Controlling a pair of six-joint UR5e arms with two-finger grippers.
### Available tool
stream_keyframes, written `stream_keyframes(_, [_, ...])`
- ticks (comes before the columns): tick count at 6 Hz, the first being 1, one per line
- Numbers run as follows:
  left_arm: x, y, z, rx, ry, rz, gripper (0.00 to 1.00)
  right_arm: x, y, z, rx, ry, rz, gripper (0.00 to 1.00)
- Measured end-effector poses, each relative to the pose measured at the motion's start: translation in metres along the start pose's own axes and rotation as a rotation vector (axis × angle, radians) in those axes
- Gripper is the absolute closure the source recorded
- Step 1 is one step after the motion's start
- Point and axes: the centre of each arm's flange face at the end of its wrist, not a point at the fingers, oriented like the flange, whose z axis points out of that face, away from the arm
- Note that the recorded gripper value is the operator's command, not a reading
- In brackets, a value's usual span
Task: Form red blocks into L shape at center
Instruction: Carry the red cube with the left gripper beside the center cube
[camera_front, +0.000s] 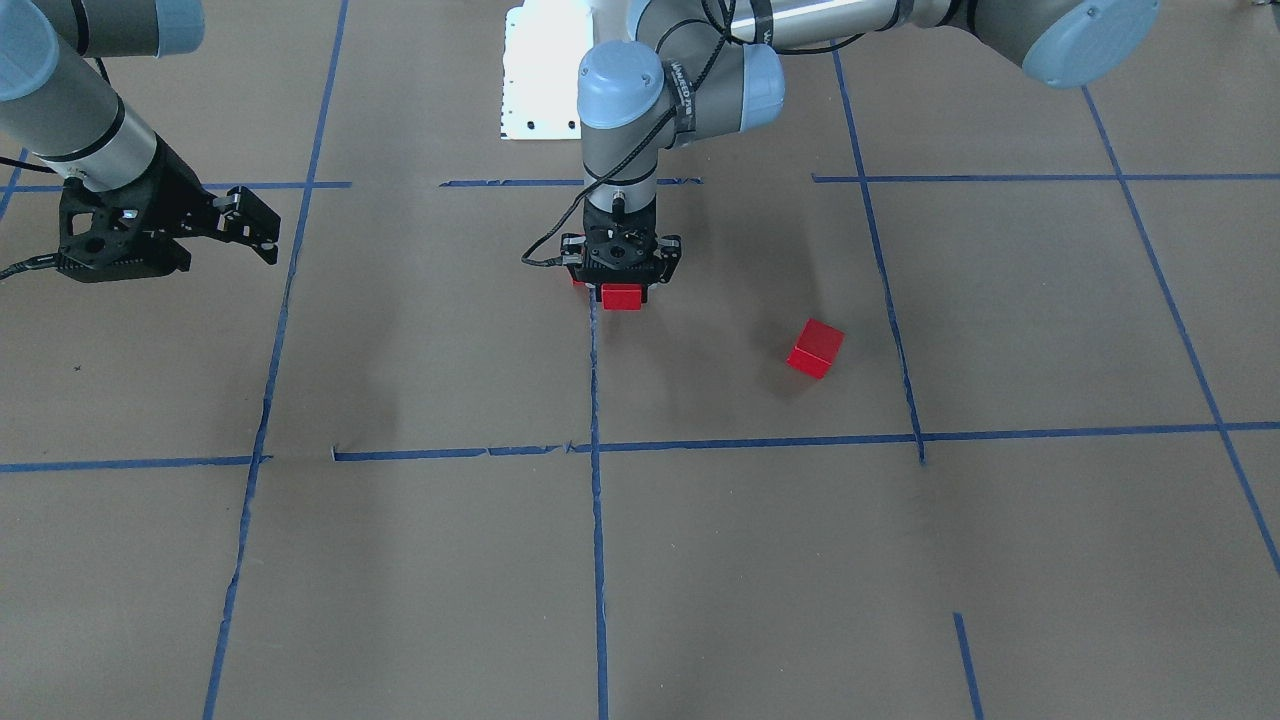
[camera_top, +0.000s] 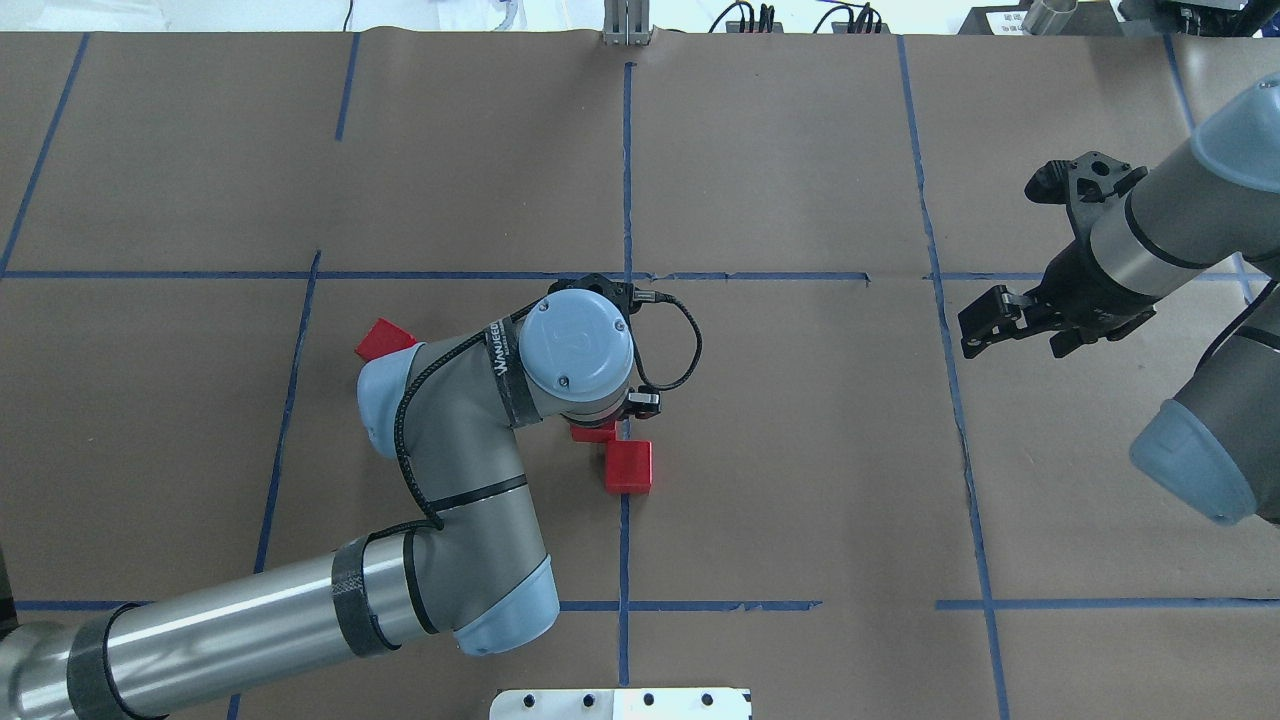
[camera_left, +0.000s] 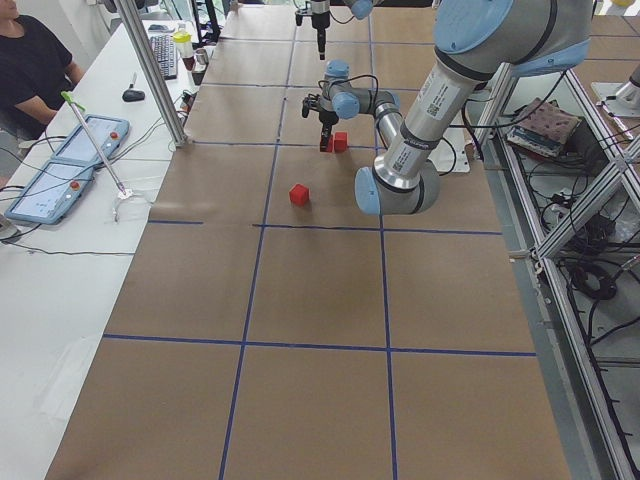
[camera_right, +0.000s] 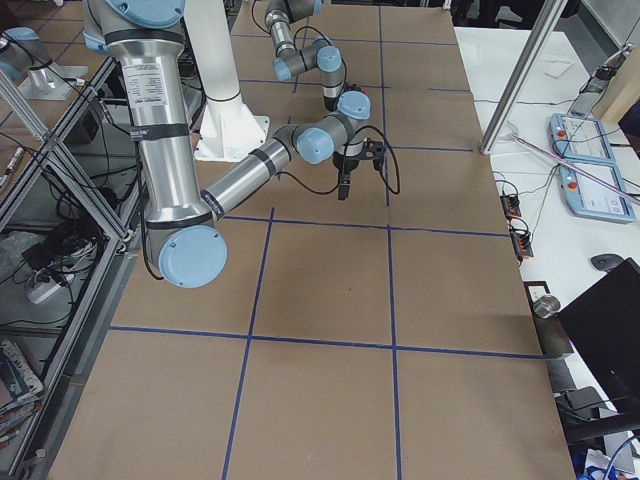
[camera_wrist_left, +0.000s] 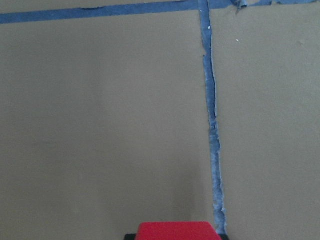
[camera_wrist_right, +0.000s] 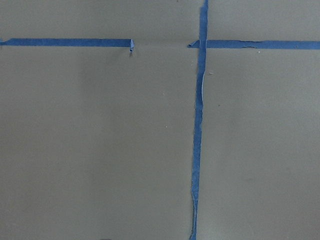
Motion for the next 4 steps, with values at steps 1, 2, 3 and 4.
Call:
stream_keyframes(1, [0.006,0.000,0.004,0.003,0.004,-0.010,0.92,0.000,0.000,0.000,0.000,0.000,0.001,0.00])
stream_keyframes(2, [0.013,0.001,0.007,0.013,0.000,-0.011,0.91,0.000,0.000,0.000,0.000,0.000,0.002,0.00])
stream_keyframes(3, [0.021,0.001,0.010,0.024,-0.005,-0.008,0.91,0.000,0.000,0.000,0.000,0.000,0.002,0.00])
stream_keyframes(4, [0.025,0.001,0.011,0.028,-0.008,-0.011,0.91,0.000,0.000,0.000,0.001,-0.001,0.001,0.00])
